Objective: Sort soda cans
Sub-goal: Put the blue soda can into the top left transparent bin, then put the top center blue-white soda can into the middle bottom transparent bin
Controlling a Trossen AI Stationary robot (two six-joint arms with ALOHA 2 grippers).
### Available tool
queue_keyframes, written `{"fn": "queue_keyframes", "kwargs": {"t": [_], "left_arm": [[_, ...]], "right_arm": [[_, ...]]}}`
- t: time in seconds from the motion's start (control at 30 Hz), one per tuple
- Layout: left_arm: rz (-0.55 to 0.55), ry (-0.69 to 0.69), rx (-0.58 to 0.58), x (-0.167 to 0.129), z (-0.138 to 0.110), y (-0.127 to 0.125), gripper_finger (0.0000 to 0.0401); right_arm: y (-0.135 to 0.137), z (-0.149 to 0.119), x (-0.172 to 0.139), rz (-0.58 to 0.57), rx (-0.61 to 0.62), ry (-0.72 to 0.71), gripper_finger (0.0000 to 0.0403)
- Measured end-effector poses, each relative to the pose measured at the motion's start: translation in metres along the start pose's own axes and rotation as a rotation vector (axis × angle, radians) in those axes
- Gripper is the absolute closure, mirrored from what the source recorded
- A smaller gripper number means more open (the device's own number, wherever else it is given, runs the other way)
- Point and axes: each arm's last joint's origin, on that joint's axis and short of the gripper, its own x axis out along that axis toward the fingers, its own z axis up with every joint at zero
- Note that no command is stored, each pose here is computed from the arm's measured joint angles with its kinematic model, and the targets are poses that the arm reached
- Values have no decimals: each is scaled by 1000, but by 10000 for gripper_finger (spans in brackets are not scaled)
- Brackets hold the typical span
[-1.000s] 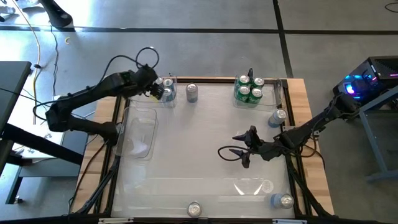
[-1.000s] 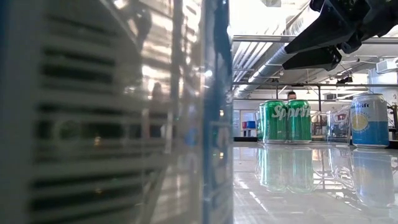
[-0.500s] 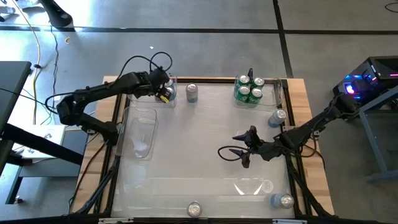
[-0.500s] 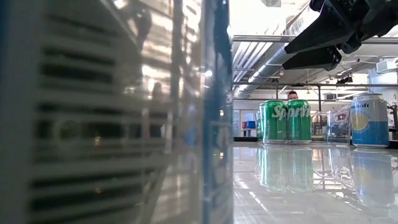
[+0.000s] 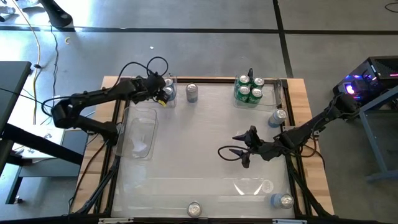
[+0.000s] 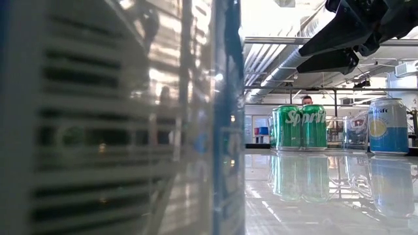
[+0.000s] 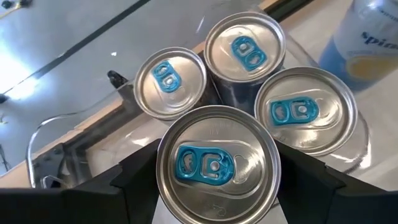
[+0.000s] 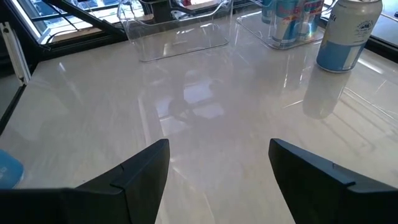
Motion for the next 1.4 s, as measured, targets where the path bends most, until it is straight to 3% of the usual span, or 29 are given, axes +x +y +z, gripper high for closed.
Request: {"fn": "queue_keyframes", "kwargs": {"t": [0.57, 1.0, 1.17, 1.4], "left_arm": [[-62, -43, -1, 20, -25, -1, 147], [-181, -16, 51, 23, -23, 10, 52], [-176, -98, 81, 4, -21, 21, 51], [-201, -275, 124, -43, -27, 41, 50]], "right_arm": [[0, 0, 0, 0, 18, 0, 132], [0, 0, 0, -16, 18, -9, 132], [-1, 1, 0, -44, -2, -24, 132], [-3, 6, -6, -97, -20, -81, 132]]}}
